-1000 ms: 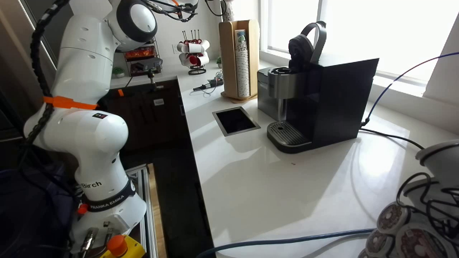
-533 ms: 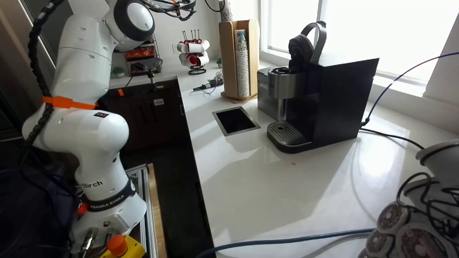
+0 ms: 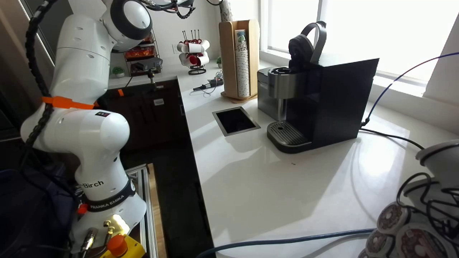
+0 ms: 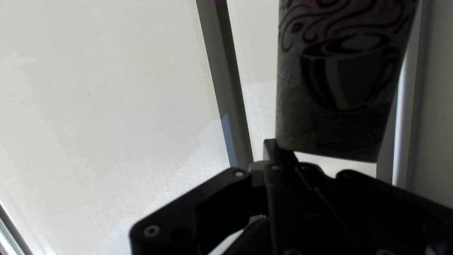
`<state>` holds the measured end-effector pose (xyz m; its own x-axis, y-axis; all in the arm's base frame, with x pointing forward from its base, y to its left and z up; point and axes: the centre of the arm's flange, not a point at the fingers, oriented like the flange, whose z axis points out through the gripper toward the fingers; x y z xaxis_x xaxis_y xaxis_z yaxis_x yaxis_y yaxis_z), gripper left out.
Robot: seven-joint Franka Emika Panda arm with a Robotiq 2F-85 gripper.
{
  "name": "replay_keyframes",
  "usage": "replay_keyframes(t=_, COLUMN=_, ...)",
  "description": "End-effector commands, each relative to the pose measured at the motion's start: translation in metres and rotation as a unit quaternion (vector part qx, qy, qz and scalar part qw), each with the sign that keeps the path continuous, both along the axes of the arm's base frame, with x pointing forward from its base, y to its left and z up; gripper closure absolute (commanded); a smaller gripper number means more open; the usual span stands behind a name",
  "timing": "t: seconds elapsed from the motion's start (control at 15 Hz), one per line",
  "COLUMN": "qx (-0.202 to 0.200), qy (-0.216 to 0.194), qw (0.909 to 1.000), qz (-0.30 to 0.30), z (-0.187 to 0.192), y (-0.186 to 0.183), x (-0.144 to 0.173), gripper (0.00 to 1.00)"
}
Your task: Remove two cups from the pile, place one on the rack and place the other on the counter top to the right of the coffee maker
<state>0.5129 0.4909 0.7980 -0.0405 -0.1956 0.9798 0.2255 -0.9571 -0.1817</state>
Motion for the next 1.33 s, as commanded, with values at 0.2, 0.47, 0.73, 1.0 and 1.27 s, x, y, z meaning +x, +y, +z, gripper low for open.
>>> replay_keyframes(t=0.2, qx=0.010, qy=-0.022, qw=0.9898, qz=-0.141, z=0.003, y=-0.019, x=-0.019, gripper=0.99)
replay_keyframes(t=0.47, qx=0.042, qy=0.015, qw=0.9665, qz=-0.253, z=-0.019, y=-0.039, x=-0.029, gripper=0.99)
replay_keyframes(t=0.73, qx=0.098, qy=0.062, qw=0.9311, qz=-0.346, z=-0.058, y=-0.058, x=-0.033, gripper=0.99)
replay_keyframes(t=1.0, qx=0.132, qy=0.067, qw=0.9281, qz=-0.342, z=-0.050, y=-0.027, x=-0.001, gripper=0.98)
replay_keyframes(t=1.27, qx=0.161, qy=0.079, qw=0.9261, qz=-0.332, z=-0.063, y=-0.030, x=0.003, gripper=0.98)
